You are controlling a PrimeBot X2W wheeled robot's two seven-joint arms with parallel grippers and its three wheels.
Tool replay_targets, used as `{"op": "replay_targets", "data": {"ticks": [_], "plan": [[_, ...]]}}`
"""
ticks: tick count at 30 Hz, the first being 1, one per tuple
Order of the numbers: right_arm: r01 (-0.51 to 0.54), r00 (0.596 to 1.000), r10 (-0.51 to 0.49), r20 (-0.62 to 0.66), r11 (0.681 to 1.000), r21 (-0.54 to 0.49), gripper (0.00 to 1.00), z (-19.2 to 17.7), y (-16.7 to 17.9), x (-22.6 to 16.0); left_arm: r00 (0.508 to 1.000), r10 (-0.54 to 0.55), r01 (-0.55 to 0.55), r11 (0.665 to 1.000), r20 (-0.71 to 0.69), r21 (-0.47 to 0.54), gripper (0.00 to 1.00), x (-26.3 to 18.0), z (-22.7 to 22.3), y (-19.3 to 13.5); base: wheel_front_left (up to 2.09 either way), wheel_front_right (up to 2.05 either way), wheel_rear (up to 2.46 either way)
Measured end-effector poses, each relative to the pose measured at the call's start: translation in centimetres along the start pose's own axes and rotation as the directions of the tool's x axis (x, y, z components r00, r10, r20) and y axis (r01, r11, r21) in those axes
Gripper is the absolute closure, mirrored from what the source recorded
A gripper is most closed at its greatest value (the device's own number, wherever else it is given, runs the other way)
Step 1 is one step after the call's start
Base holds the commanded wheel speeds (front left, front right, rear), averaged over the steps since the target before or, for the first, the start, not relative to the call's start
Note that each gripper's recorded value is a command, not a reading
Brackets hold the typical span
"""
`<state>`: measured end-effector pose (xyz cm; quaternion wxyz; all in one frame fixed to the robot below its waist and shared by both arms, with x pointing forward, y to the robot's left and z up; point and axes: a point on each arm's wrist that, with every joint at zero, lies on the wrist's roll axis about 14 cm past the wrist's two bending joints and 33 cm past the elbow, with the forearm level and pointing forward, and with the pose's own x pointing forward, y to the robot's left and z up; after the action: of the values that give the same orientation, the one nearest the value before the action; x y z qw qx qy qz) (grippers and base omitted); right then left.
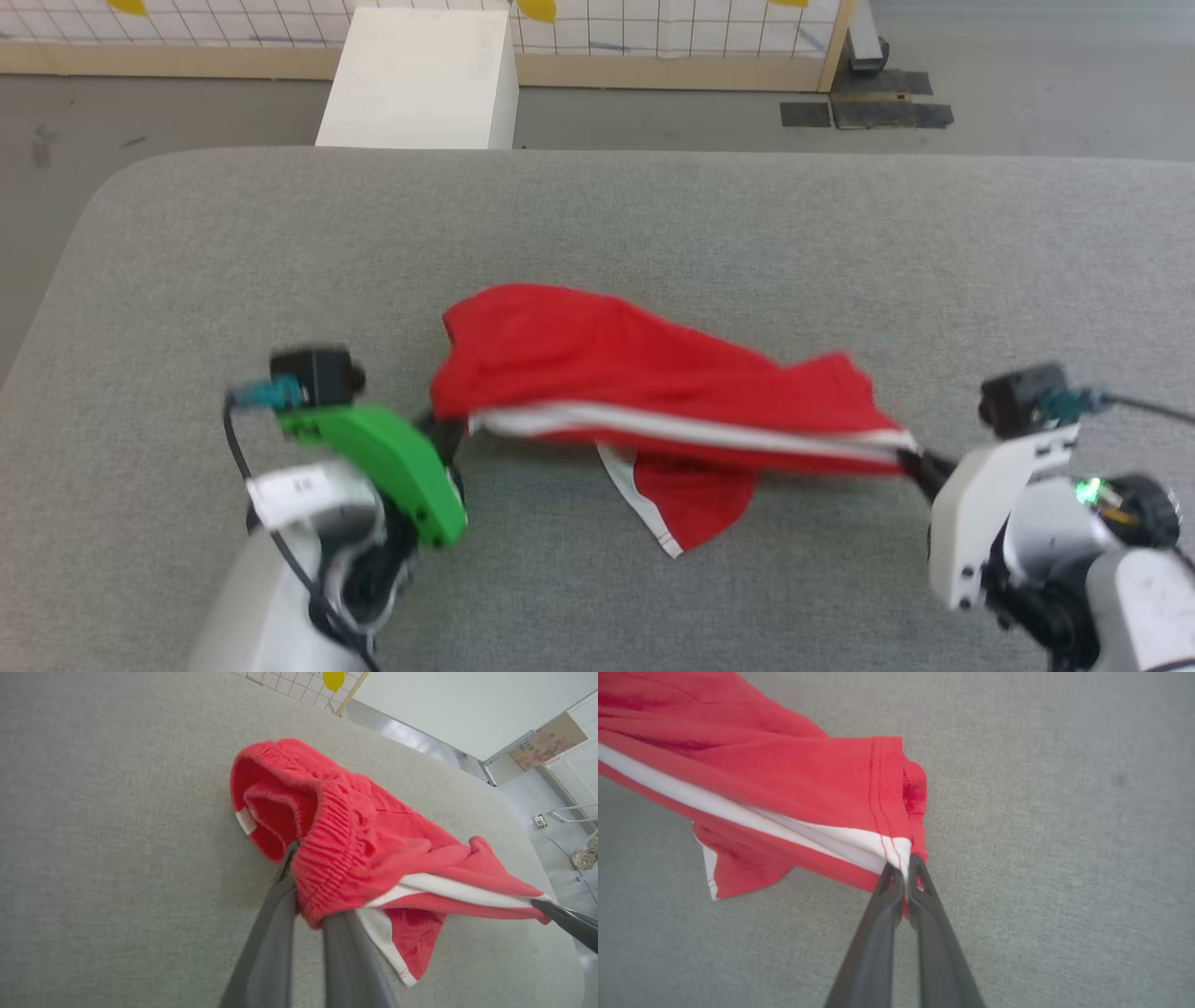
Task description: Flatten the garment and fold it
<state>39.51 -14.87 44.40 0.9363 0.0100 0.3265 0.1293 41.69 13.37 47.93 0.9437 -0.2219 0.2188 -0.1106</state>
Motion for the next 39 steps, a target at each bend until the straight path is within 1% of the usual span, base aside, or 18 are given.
{"op": "replay_targets", "data": {"ticks": [4, 8, 9, 10, 11, 17, 21, 24, 27, 31, 37, 38, 39], "plan": [[0.0, 0.995, 0.003, -0.098, 0.999, 0.035, 1.0, -4.2, 0.3, 0.5, 0.991, 0.063, -0.071, 0.995, -0.122, -0.068, 1.0, -0.9, -5.4, 2.2, 0.0, 0.0, 0.0], [-0.009, 0.989, 0.017, -0.145, 0.998, 0.055, 1.0, -6.4, 1.1, 0.7, 0.982, 0.082, -0.102, 0.988, -0.171, -0.112, 1.0, -1.6, -7.8, 2.8, 0.0, 0.0, 0.0], [-0.011, 0.989, 0.019, -0.147, 0.998, 0.058, 0.66, -6.6, 1.2, 0.7, 0.982, 0.083, -0.104, 0.988, -0.17, -0.117, 0.83, -1.6, -7.8, 2.8, 0.0, 0.0, 0.0], [-0.012, 0.989, 0.02, -0.144, 0.998, 0.059, 0.0, -6.6, 1.2, 0.7, 0.983, 0.084, -0.104, 0.987, -0.162, -0.121, 0.61, -1.6, -7.8, 2.8, 0.0, 0.0, 0.0], [-0.012, 0.991, 0.02, -0.135, 0.998, 0.059, 0.0, -6.5, 1.2, 0.7, 0.984, 0.082, -0.102, 0.987, -0.157, -0.121, 0.0, -1.7, -7.7, 2.7, 0.0, 0.0, 0.0], [-0.01, 0.998, 0.013, -0.068, 0.999, 0.051, 0.0, -4.8, 1.1, 0.1, 0.992, 0.078, -0.09, 0.989, -0.099, -0.117, 0.0, -1.8, -6.6, 2.5, 0.0, 0.0, 0.0], [-0.013, 1.0, 0.014, -0.026, 1.0, 0.023, 0.0, -3.5, 1.2, -0.7, 0.997, 0.069, -0.071, 0.994, -0.027, -0.081, 0.0, -1.9, -5.5, 2.1, 0.0, 0.0, 0.0], [-0.021, 0.997, 0.02, -0.069, 1.0, -0.013, 0.0, -3.9, 1.5, -0.8, 0.998, 0.058, -0.056, 0.997, 0.037, -0.043, 0.0, -2.0, -4.5, 1.8, 0.0, 0.0, 0.0], [-0.032, 0.991, 0.026, -0.13, 0.998, -0.048, 0.0, -4.9, 1.8, -0.5, 0.996, 0.053, -0.052, 0.998, 0.067, -0.016, 0.0, -2.1, -4.2, 1.7, 0.0, 0.0, 0.0], [-0.061, 0.984, 0.045, -0.172, 0.994, -0.086, 0.0, -5.5, 2.6, 0.5, 0.996, 0.076, -0.074, 0.997, 0.05, -0.025, 0.0, -2.4, -5.2, 2.5, 0.0, 0.0, 0.0], [-0.119, 0.973, 0.094, -0.209, 0.986, -0.114, 0.0, -6.0, 4.4, 1.7, 0.994, 0.109, -0.107, 0.993, 0.031, -0.041, 0.0, -3.0, -6.1, 3.5, 0.0, 0.0, 0.0], [-0.123, 0.971, 0.095, -0.221, 0.986, -0.115, 0.56, -6.3, 4.5, 1.8, 0.993, 0.112, -0.111, 0.993, 0.03, -0.042, 0.0, -3.0, -6.1, 3.6, 0.0, 0.0, 0.0], [-0.125, 0.97, 0.097, -0.225, 0.985, -0.115, 0.79, -6.4, 4.5, 1.9, 0.993, 0.114, -0.113, 0.993, 0.03, -0.044, 0.0, -3.1, -6.1, 3.7, 0.0, 0.0, 0.0]]}}
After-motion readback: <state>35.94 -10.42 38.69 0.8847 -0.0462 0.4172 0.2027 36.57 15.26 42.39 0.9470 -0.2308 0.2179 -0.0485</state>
